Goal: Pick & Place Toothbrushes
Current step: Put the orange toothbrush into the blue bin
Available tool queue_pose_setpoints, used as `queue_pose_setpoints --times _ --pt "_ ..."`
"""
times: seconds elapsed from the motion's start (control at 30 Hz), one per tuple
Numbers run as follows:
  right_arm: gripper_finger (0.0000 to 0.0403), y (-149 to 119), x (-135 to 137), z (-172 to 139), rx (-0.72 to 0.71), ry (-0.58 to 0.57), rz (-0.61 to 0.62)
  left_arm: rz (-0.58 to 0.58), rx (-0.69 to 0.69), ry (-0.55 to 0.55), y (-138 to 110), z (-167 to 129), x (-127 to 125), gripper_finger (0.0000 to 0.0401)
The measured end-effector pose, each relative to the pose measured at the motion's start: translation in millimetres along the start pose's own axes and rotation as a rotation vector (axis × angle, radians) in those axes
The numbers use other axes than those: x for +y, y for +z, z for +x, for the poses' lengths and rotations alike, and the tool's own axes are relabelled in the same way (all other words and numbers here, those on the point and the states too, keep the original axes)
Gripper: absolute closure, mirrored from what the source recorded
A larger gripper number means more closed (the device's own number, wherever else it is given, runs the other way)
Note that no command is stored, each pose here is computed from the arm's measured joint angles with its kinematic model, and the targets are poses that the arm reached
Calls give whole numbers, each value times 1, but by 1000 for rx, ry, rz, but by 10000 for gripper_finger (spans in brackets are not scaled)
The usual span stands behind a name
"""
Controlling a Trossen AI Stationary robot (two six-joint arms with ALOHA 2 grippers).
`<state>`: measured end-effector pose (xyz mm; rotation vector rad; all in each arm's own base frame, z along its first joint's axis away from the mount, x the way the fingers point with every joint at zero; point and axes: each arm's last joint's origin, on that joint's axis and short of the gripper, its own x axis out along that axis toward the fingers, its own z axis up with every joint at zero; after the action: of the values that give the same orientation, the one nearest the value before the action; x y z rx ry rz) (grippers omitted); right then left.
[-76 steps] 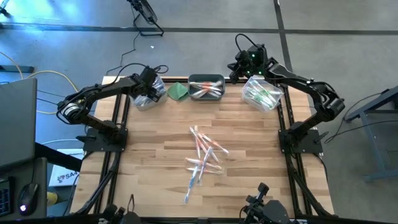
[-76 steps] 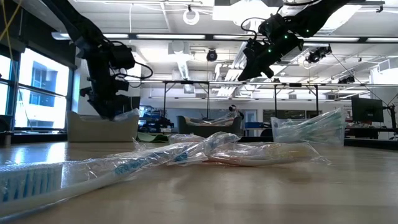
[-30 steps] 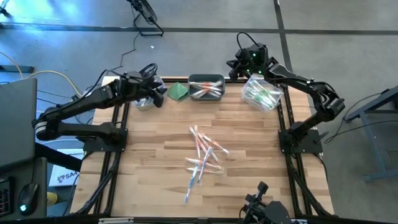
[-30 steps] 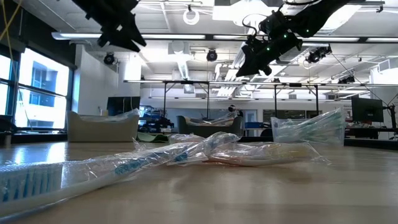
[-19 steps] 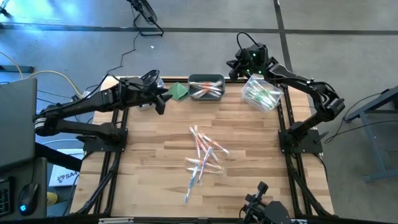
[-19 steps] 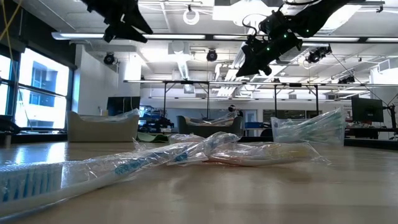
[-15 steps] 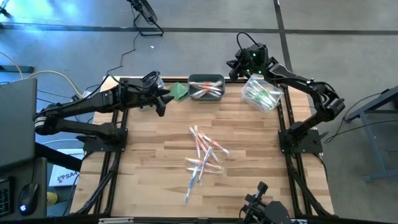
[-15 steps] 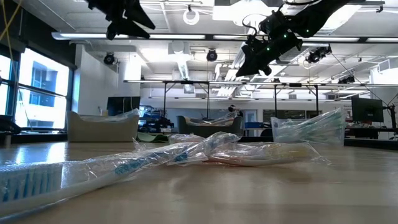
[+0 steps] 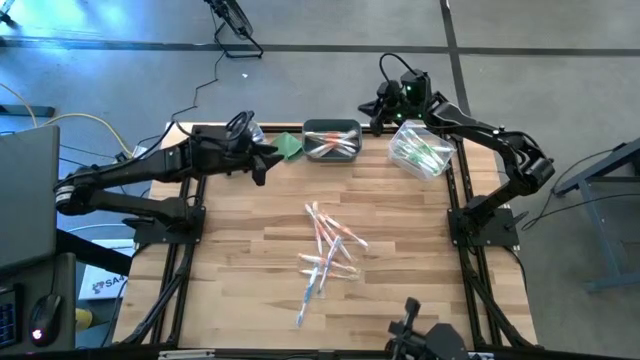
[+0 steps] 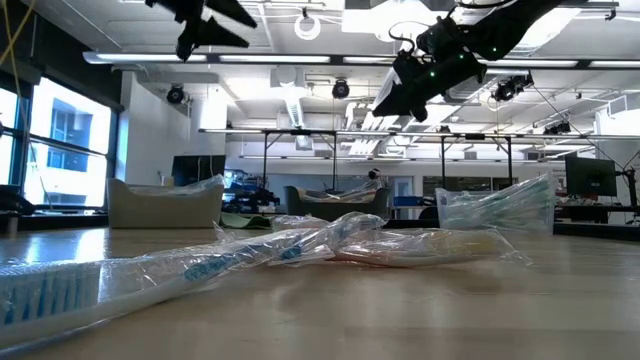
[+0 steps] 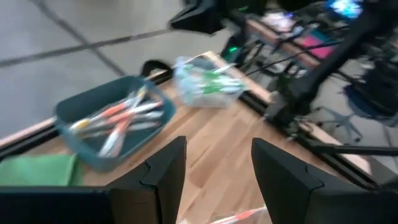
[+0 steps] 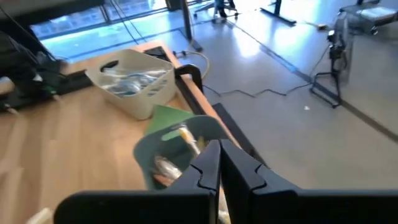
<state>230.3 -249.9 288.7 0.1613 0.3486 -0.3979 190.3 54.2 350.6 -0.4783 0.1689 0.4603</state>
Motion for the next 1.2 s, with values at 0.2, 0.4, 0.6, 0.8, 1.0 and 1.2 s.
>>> queue_pose_setpoints --times 0.2,0.4,0.6,0.8,1.0,1.2 --pt "399 0 7 3 11 26 59 83 -46 -50 0 -5 -13 222" --pt "398 0 19 8 14 60 45 -24 -7 -101 -4 -6 -19 222" --pt "400 2 28 11 9 86 30 -48 17 -125 -6 -4 -21 222" --pt "400 2 34 13 13 101 30 18 -19 -25 -6 -4 -17 222" --pt "400 2 39 14 15 104 25 210 31 209 -16 -5 -5 222" --pt "400 2 45 17 21 16 14 361 -15 233 -15 -26 2 222"
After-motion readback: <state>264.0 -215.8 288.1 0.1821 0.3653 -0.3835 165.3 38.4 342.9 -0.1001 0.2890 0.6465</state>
